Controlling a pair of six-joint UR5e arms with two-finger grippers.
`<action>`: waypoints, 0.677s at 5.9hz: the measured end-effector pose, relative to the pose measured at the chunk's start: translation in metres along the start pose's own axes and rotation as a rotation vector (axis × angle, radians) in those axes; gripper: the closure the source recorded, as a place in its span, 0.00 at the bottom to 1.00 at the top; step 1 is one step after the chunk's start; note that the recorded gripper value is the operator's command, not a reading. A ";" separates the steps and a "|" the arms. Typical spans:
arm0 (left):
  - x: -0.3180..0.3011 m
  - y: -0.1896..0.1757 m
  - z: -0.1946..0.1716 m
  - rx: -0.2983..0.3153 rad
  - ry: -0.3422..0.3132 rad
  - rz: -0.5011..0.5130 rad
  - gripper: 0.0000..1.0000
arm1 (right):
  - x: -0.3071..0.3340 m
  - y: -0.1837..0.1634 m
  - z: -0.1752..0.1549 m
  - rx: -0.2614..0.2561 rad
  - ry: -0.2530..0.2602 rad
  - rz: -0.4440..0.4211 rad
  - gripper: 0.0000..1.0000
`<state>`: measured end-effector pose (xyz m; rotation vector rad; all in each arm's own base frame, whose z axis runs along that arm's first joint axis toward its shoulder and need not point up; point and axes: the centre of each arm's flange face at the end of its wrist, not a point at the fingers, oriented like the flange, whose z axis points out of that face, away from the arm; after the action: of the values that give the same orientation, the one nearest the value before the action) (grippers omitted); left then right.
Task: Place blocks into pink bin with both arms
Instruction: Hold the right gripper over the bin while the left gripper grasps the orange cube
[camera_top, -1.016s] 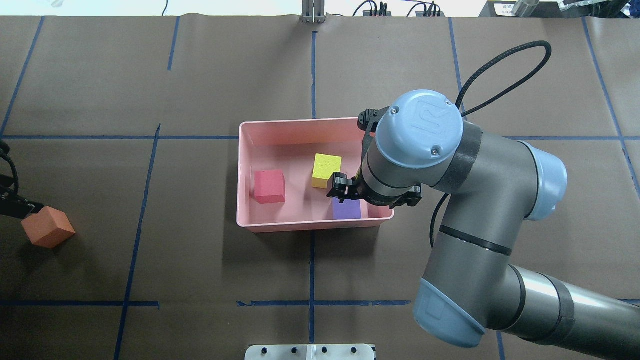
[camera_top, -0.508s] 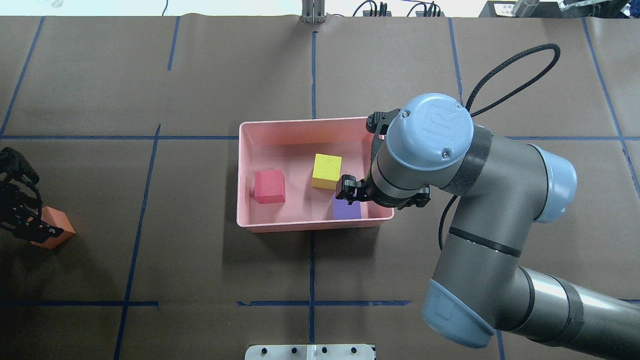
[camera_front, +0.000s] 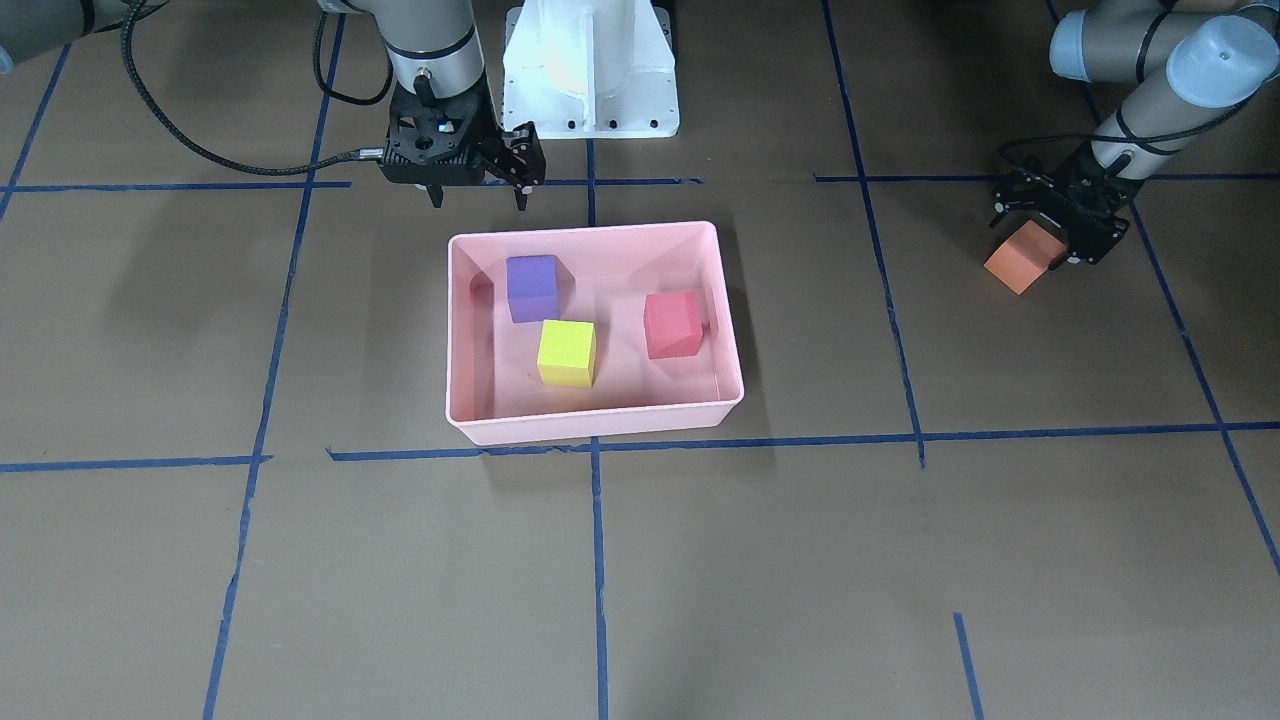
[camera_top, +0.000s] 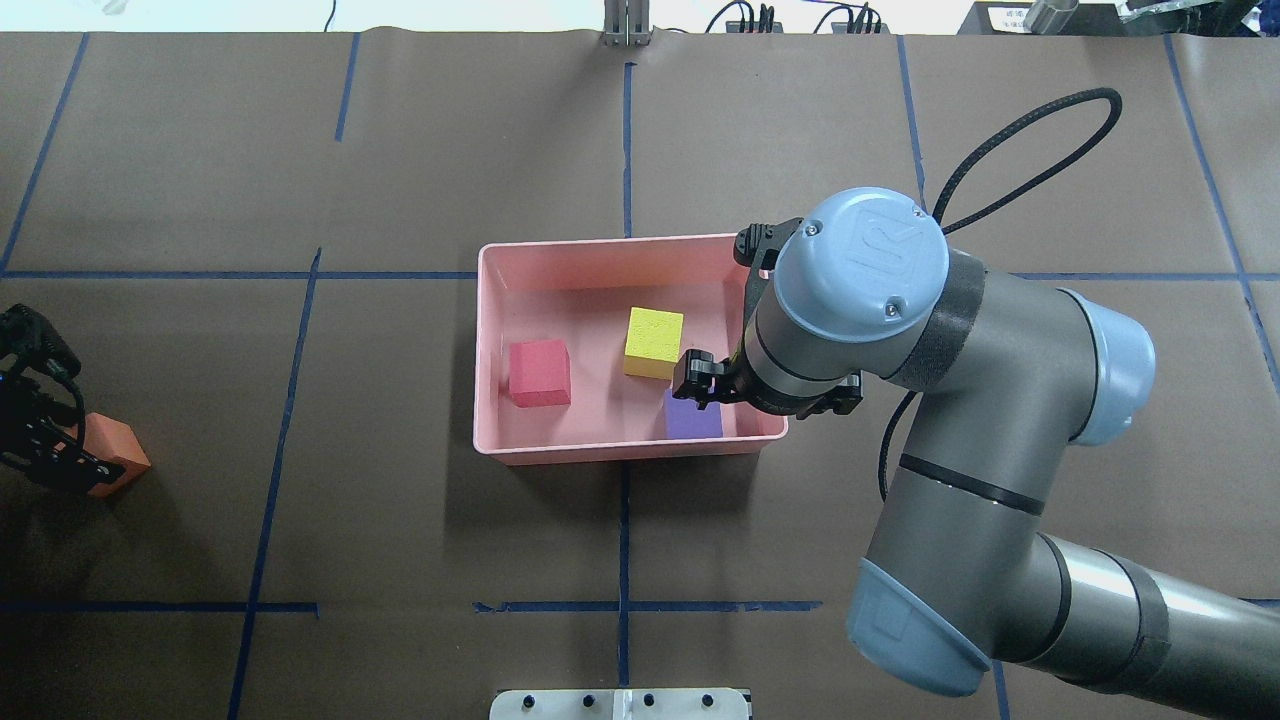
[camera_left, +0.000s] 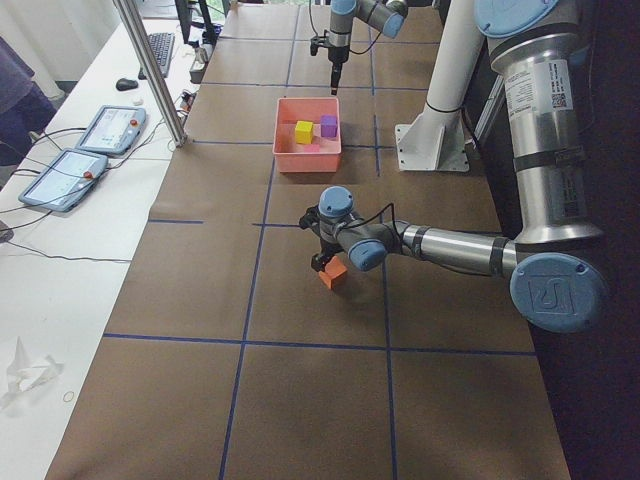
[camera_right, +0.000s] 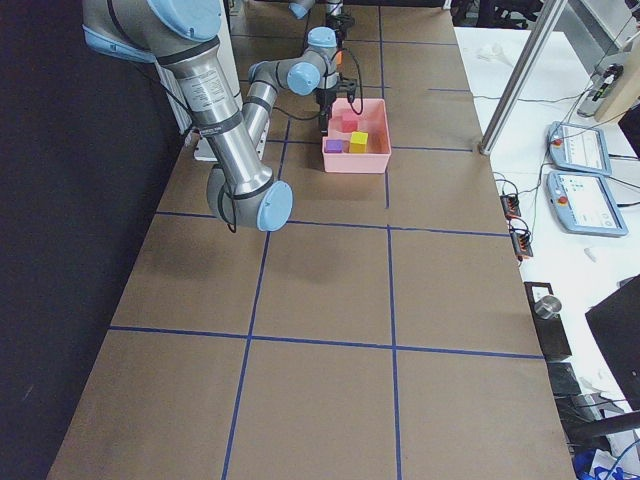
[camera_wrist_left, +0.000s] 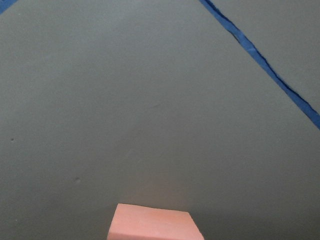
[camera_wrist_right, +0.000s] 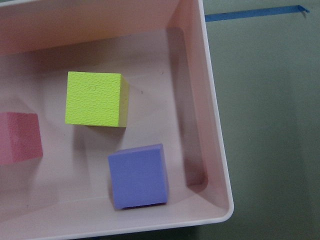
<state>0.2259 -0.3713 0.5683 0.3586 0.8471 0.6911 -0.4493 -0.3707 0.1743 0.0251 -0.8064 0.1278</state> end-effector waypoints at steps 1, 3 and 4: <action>-0.002 0.002 0.003 -0.007 -0.002 -0.005 0.00 | 0.001 0.000 0.000 0.002 0.002 0.000 0.00; -0.007 0.007 0.009 -0.021 -0.007 -0.013 0.00 | 0.002 -0.001 0.002 0.007 0.006 0.002 0.00; -0.008 0.009 0.014 -0.031 -0.008 -0.015 0.00 | 0.003 -0.001 0.002 0.008 0.008 0.003 0.00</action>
<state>0.2290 -0.3707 0.5865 0.3270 0.8300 0.6878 -0.4485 -0.3713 0.1784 0.0311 -0.7977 0.1334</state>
